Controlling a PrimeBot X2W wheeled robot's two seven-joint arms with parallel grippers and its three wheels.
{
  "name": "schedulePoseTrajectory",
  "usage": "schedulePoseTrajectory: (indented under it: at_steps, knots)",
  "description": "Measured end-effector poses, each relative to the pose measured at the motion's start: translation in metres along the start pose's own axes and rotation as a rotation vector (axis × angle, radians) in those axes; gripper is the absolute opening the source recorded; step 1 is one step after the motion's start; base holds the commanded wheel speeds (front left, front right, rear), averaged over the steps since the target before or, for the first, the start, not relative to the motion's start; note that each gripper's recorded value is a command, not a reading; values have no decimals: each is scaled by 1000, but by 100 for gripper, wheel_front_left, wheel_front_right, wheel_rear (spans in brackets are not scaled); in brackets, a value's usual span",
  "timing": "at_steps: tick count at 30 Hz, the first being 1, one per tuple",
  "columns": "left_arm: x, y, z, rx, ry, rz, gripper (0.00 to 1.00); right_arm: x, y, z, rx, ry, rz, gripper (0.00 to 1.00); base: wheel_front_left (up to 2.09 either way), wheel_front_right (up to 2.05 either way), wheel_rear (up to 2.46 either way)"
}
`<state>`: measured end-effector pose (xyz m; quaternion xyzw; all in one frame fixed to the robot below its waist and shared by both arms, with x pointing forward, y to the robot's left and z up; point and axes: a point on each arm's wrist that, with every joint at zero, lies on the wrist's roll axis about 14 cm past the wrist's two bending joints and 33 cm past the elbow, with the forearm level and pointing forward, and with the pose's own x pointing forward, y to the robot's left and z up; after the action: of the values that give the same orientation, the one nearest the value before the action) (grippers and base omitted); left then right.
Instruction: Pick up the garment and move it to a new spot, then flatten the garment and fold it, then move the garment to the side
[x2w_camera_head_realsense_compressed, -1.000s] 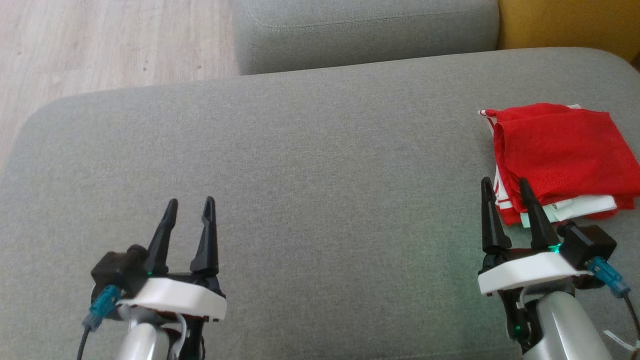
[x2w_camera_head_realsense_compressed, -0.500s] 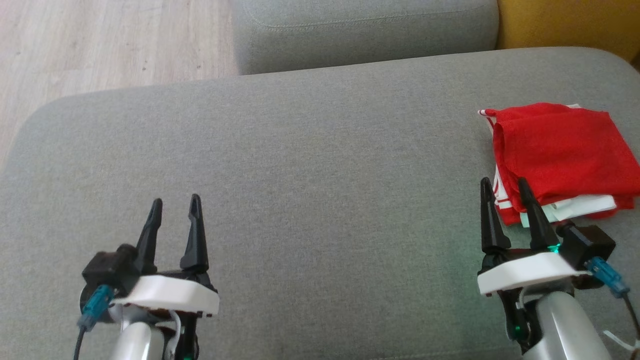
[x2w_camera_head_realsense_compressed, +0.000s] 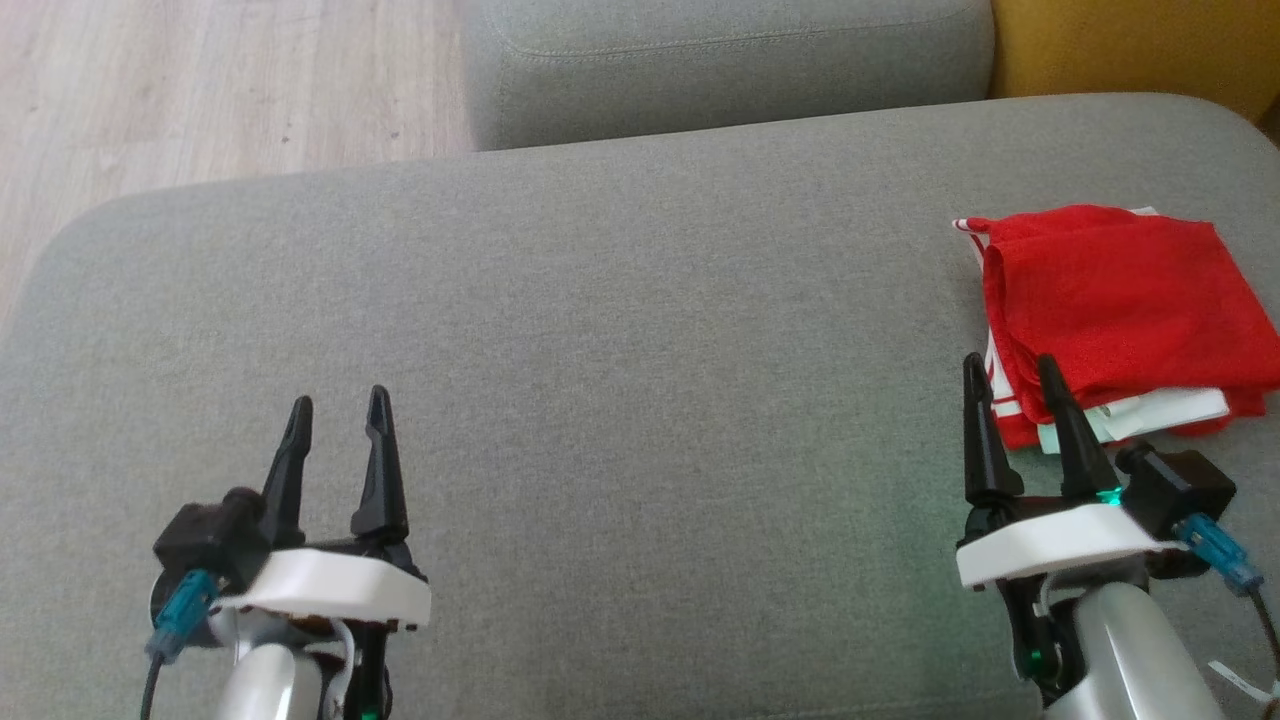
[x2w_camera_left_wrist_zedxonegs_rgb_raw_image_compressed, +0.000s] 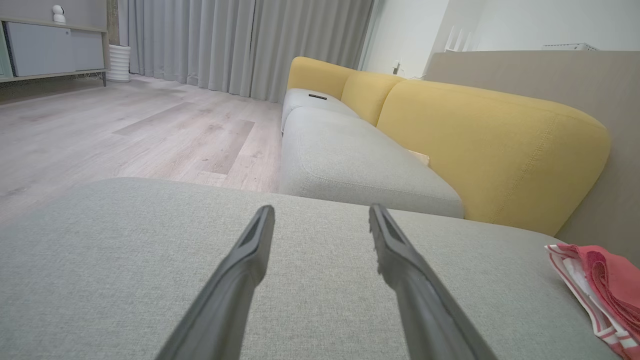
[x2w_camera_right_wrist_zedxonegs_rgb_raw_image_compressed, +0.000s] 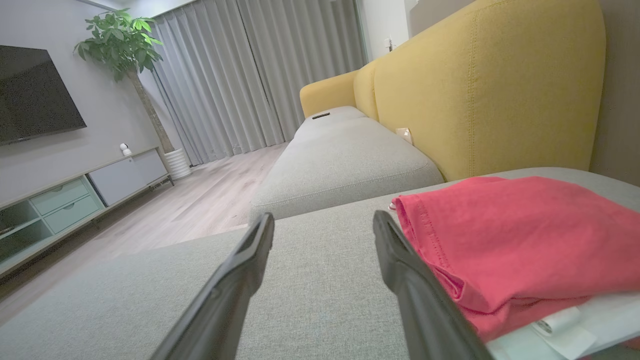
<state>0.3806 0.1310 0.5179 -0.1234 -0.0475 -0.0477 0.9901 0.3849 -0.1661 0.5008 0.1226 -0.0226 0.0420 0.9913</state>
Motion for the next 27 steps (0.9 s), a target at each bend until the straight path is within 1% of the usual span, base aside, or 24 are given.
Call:
schedulePoseTrajectory:
  at_steps: [2,3,5,8,10,27]
  knots:
    - [0,0,0,-1,0,0,100,0,0,0,0,0,0,100,0,0,0]
    - [0,0,0,-2,1,0,0,0,0,0,0,1,0,0,0,0,0]
    - [-3,2,-11,-2,34,7,0,-4,-2,-10,3,32,-9,0,0,0,0]
    - [-19,9,-36,-2,118,32,0,-20,-9,-37,14,115,-37,0,0,0,0]
    - [-26,13,-46,-20,153,49,0,-28,-11,-46,35,144,-51,0,0,0,0]
    - [-26,22,-47,-196,178,103,0,-24,-20,-42,208,135,-109,0,0,0,0]
